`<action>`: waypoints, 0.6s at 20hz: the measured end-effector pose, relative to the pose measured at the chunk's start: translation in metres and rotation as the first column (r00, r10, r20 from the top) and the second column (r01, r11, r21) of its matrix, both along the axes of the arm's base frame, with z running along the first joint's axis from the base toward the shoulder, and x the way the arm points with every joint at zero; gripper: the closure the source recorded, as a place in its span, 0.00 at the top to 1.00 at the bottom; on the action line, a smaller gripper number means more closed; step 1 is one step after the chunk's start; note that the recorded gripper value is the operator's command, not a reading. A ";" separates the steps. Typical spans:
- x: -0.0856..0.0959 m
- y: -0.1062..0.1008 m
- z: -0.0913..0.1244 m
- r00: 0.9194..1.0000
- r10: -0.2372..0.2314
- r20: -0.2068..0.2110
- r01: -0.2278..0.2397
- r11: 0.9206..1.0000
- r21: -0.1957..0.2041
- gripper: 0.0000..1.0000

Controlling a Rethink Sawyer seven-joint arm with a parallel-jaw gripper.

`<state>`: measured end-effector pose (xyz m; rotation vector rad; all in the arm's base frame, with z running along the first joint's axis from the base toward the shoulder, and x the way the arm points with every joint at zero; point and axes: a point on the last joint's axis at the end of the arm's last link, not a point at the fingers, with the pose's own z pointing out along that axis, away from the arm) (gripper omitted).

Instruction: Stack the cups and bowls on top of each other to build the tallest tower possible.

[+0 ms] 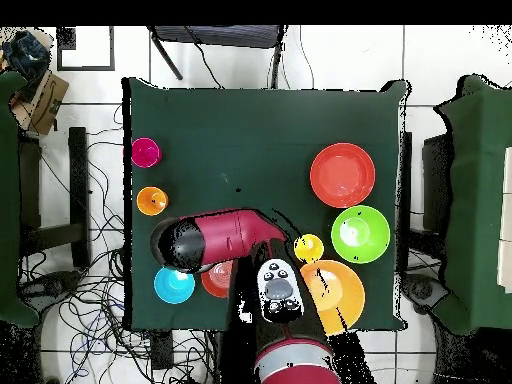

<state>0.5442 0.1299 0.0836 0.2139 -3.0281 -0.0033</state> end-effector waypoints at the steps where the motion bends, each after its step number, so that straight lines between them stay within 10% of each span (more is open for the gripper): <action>1: 0.000 -0.001 0.000 1.000 -0.001 0.000 0.001 1.000 0.000 1.00; 12: -0.003 -0.024 0.014 0.999 -0.035 0.015 0.035 0.999 -0.035 1.00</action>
